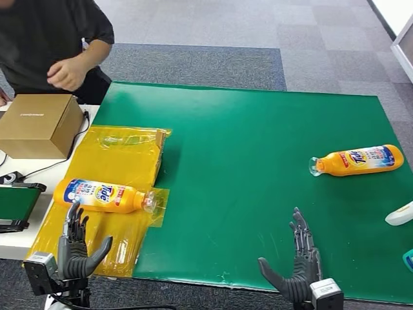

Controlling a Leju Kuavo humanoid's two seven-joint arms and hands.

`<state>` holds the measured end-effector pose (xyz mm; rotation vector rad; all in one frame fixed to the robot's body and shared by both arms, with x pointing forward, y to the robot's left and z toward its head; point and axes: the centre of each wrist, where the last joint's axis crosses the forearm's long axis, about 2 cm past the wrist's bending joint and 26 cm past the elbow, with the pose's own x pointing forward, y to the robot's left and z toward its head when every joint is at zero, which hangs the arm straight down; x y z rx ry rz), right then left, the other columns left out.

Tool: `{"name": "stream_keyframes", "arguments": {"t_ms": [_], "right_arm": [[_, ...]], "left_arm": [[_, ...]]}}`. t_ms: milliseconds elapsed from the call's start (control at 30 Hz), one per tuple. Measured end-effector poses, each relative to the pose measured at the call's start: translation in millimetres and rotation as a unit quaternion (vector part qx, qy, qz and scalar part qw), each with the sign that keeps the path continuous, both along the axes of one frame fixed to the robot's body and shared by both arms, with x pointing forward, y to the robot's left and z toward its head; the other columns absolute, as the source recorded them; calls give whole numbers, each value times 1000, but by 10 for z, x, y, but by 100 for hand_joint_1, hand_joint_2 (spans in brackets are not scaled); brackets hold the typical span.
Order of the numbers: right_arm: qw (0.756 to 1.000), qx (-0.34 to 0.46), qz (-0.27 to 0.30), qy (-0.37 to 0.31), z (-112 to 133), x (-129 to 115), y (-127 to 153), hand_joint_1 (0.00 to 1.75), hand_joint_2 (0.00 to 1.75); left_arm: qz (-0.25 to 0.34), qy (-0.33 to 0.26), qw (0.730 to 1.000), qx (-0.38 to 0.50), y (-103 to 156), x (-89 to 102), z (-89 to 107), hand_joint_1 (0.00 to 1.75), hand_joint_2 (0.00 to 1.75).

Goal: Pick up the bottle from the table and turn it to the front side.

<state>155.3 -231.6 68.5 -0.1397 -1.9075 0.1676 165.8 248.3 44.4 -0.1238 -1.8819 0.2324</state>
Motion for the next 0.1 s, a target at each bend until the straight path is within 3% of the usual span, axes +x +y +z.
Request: {"name": "stream_keyframes", "arguments": {"t_ms": [100], "right_arm": [[1000, -1, -1, -1, -3, -2, -10, 0, 175]], "left_arm": [[0, 1, 1000, 0, -1, -2, -7, 0, 175]]}}
